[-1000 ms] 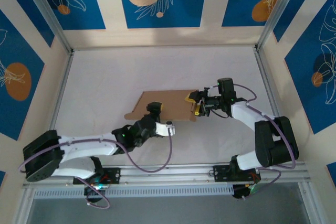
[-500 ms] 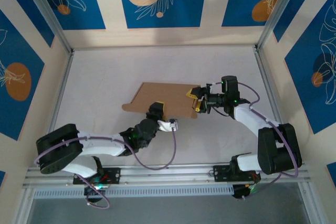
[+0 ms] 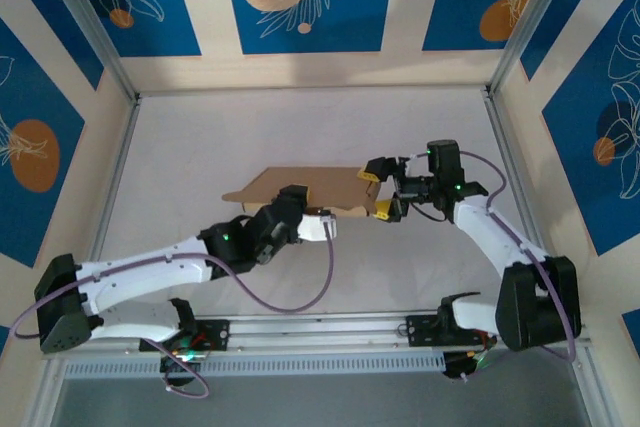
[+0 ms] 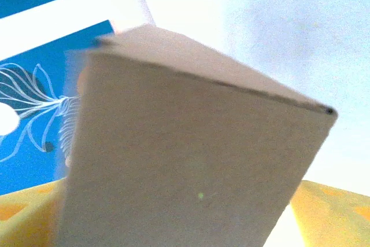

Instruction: Fold the paper box

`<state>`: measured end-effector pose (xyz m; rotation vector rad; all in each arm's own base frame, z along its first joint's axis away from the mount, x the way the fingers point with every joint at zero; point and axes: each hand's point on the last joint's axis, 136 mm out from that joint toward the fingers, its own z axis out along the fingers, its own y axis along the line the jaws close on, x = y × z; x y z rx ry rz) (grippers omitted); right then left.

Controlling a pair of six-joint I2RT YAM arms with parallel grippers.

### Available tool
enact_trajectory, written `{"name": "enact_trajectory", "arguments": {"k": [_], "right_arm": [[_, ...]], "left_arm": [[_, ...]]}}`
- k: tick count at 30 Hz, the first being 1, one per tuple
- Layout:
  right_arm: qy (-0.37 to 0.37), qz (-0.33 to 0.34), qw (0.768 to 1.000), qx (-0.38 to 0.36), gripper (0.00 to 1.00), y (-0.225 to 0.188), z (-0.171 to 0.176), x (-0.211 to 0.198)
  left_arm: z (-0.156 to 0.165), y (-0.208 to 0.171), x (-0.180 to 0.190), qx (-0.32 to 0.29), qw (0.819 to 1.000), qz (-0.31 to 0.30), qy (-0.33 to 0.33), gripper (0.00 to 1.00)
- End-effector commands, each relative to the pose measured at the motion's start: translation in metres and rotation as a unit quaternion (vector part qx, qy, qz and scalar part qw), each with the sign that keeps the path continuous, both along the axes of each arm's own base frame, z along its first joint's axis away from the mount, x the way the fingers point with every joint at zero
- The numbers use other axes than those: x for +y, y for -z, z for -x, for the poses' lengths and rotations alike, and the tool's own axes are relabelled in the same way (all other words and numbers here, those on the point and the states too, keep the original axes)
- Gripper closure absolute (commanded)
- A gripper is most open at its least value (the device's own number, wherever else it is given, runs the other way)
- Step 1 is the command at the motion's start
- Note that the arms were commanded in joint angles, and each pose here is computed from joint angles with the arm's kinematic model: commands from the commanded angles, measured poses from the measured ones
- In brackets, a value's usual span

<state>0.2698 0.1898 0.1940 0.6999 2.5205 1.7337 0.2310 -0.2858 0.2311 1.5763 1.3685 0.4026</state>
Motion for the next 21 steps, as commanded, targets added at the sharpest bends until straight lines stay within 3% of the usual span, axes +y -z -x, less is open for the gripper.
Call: {"name": "enact_trajectory", "arguments": {"k": [1,9,13,16,19,21], "right_arm": [[-0.005,0.077,0.997,-0.021,0.06,-0.001,0.020,-0.017],[-0.008,0.178,0.982,-0.054,0.07,0.012,0.042,-0.040],[-0.004,0.240,0.966,-0.100,0.11,-0.003,0.049,-0.058],[-0.014,0.272,0.948,-0.165,0.25,-0.024,0.055,-0.062],[-0.046,0.308,0.925,-0.216,0.47,-0.036,0.063,-0.060],[-0.080,0.339,0.907,-0.239,0.49,-0.037,0.068,-0.058]], "left_arm": [[0.026,0.014,0.023,0.126,0.991,-0.046,-0.013,0.54],[0.047,0.025,0.025,0.268,0.954,-0.135,-0.024,0.50],[0.051,0.038,0.017,0.317,0.936,-0.155,-0.018,0.50],[0.050,0.048,0.013,0.348,0.923,-0.165,-0.017,0.51],[0.050,0.055,0.007,0.381,0.910,-0.164,-0.013,0.52],[0.051,0.059,0.003,0.401,0.901,-0.164,0.002,0.51]]}}
